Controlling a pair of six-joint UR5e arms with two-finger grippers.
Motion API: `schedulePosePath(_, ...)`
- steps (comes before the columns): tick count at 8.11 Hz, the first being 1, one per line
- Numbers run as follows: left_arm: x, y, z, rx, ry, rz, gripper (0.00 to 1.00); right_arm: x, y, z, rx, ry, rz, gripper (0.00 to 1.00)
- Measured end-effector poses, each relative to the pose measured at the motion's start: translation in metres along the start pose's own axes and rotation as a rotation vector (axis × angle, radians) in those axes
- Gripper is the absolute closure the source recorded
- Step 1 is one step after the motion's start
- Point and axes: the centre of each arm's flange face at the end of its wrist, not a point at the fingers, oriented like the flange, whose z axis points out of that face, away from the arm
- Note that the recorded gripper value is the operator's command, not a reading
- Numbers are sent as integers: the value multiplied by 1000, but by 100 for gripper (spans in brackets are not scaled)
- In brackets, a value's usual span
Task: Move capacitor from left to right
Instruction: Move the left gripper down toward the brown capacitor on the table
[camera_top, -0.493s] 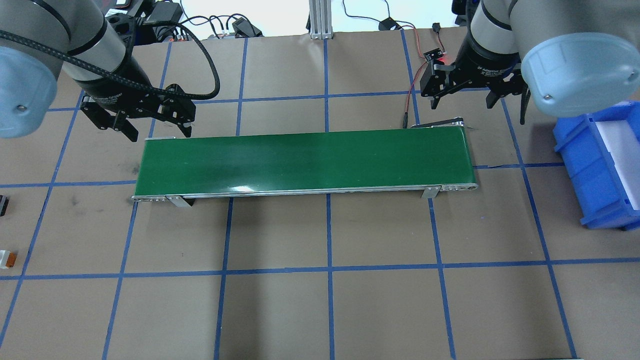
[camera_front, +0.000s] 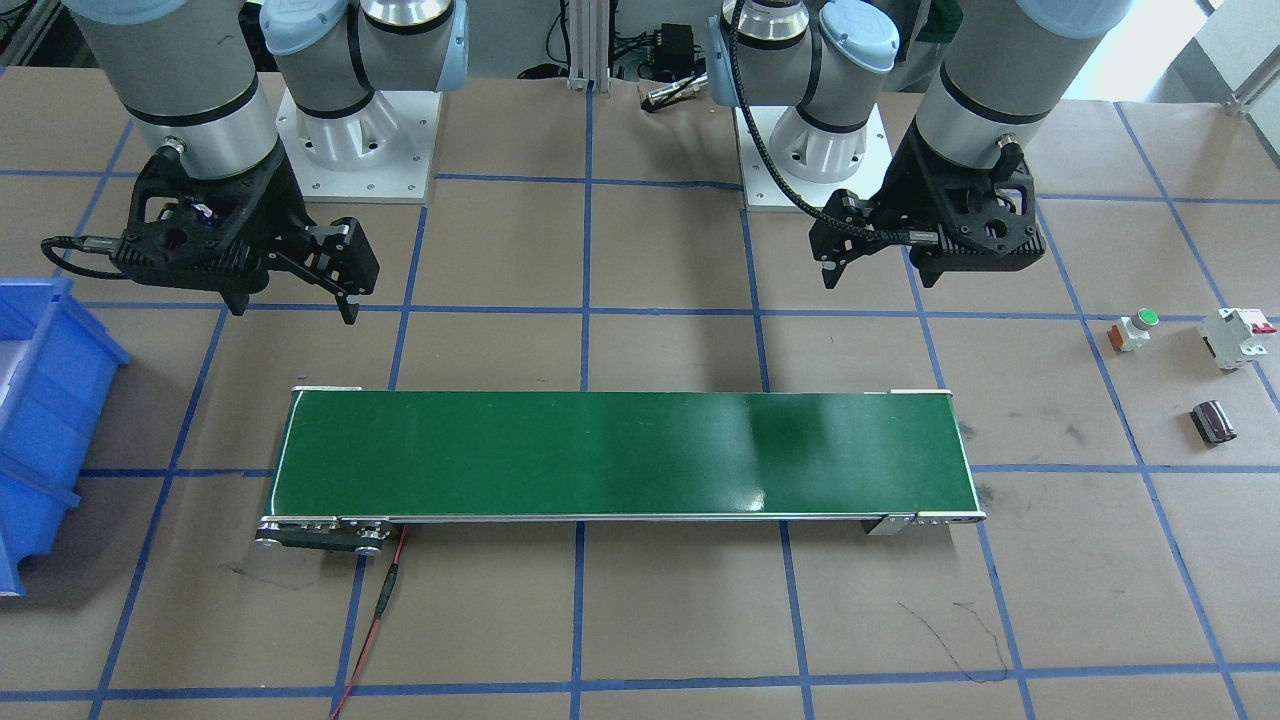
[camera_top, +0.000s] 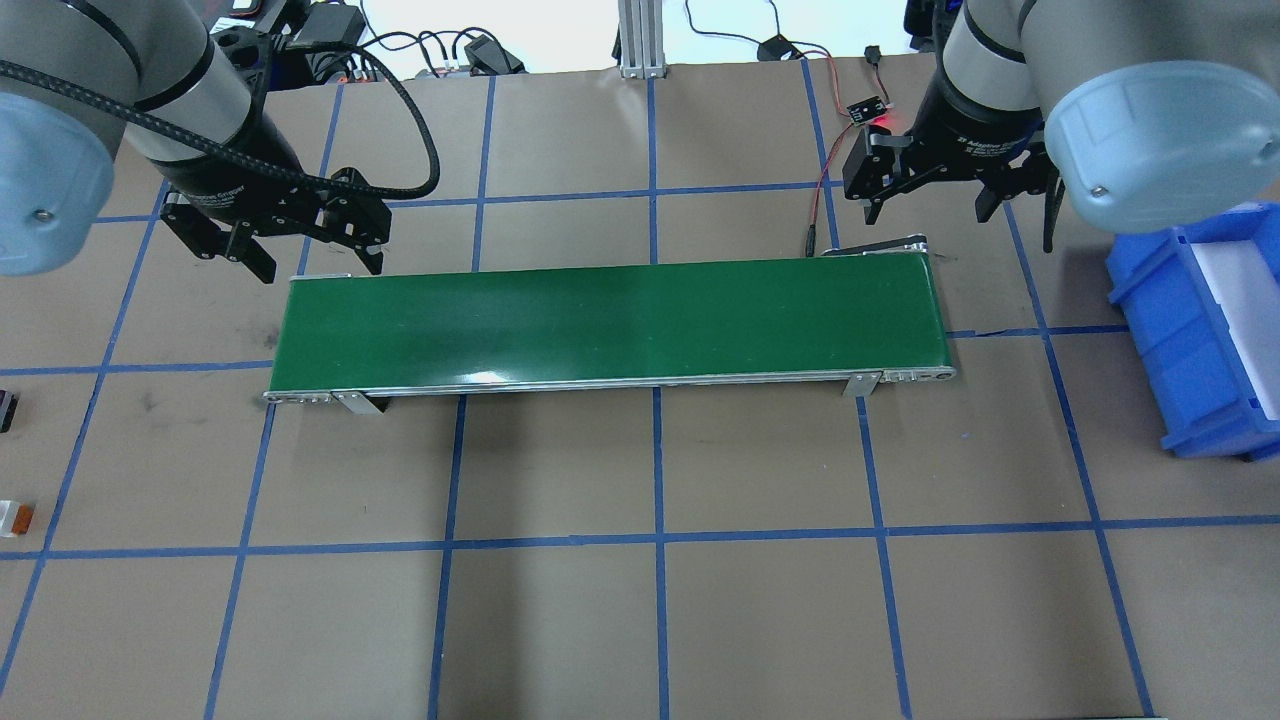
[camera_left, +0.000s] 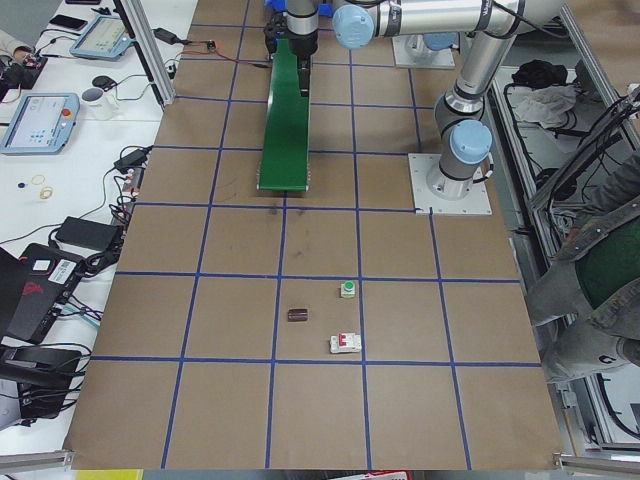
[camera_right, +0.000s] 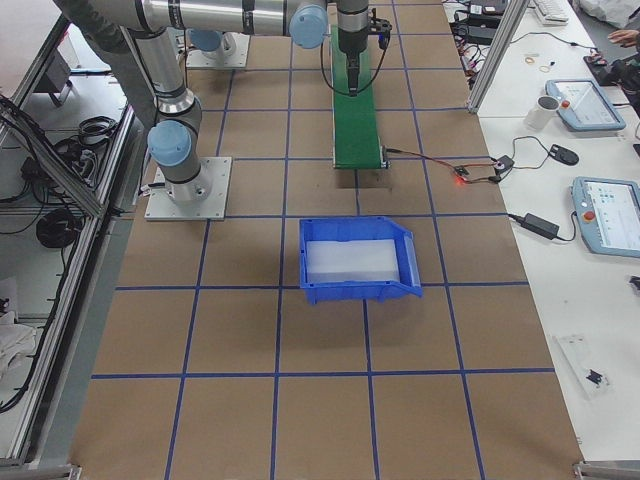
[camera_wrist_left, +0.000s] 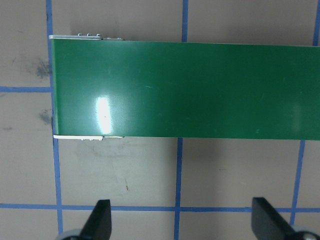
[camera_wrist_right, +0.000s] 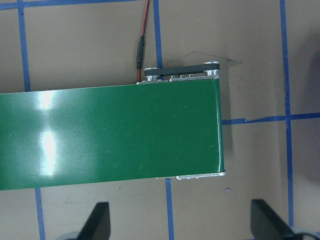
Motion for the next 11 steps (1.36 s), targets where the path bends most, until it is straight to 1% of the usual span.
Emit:
schedulePosePath(2, -5, 3, -5, 6, -5, -8, 0, 0, 0, 0, -1, 0, 0, 0)
schedulePosePath(4, -29, 6, -11, 5, -32, -55, 0, 0, 0, 0, -1, 0, 0, 0)
schedulePosePath(5, -54, 1, -9, -1, -36, -106, 0, 0, 0, 0, -1, 2, -2, 0)
schedulePosePath(7, -132, -9, 1, -21, -32, -254, 0, 4, 0, 1, 1, 46, -20, 0)
schedulePosePath(8, -175, -11, 8, -36, -27, -300, 0, 5, 0, 1, 2, 60, -24, 0)
schedulePosePath(9, -209, -12, 16, -49, -21, -297, 0, 6, 0, 1, 3, 64, -25, 0)
schedulePosePath(11, -264, -17, 33, -46, -16, -233, 0, 4, 1, 1, 5, 56, -22, 0)
